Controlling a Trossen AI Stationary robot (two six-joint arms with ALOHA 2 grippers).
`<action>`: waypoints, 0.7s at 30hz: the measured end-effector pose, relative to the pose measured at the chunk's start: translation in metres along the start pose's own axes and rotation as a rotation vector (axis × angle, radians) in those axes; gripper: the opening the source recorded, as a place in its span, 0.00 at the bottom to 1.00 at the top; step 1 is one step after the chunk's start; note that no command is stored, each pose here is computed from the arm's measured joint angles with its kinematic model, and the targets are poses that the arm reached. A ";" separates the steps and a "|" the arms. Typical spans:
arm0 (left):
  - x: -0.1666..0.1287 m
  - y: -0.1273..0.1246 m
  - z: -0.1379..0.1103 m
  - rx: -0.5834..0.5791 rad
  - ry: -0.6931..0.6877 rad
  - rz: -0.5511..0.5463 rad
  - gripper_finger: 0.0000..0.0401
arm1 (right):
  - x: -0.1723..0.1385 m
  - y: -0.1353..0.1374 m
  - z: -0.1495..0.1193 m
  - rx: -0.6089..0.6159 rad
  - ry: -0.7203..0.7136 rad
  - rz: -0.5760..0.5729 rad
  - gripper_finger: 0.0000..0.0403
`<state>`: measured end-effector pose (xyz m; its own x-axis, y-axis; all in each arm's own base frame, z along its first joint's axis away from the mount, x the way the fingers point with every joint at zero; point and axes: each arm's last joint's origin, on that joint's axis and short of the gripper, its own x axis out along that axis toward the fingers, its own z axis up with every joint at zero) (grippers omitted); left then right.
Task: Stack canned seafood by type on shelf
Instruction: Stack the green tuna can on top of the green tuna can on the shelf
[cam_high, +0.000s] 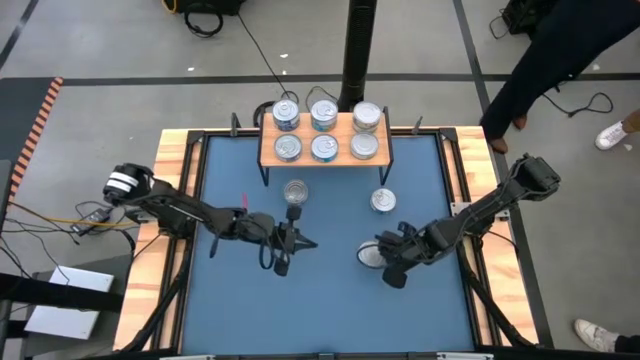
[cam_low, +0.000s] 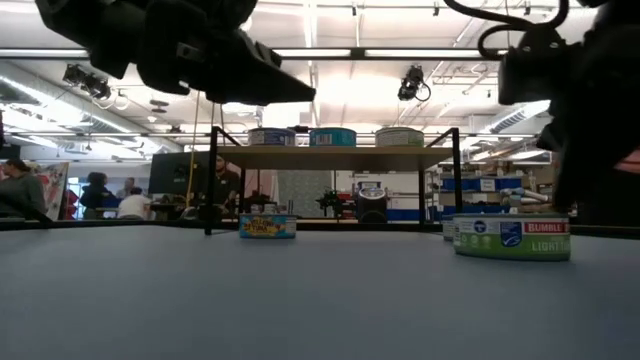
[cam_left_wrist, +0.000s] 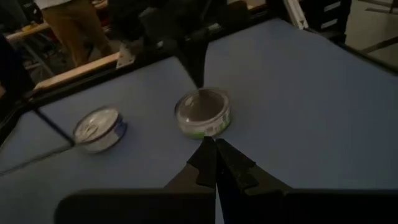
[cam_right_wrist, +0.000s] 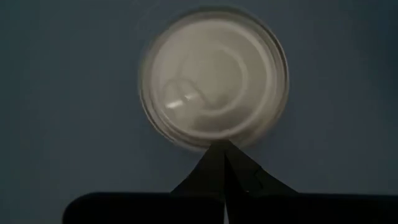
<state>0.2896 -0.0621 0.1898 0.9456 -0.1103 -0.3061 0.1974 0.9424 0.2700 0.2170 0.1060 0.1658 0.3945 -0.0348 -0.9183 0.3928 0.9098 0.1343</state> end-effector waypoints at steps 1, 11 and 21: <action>0.003 -0.001 0.002 0.003 -0.002 -0.004 0.02 | 0.000 0.000 0.002 -0.004 -0.010 0.007 0.00; 0.030 -0.012 0.005 0.069 0.020 -0.036 0.11 | -0.007 0.003 0.013 -0.045 -0.020 0.010 0.00; 0.031 -0.011 0.007 0.064 0.018 -0.024 0.11 | -0.005 -0.009 -0.002 -0.002 0.072 -0.107 0.00</action>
<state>0.3184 -0.0784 0.1836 0.9357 -0.1260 -0.3294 0.2363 0.9174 0.3203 0.2103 0.0991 0.1687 0.2899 -0.1025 -0.9516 0.4279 0.9032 0.0331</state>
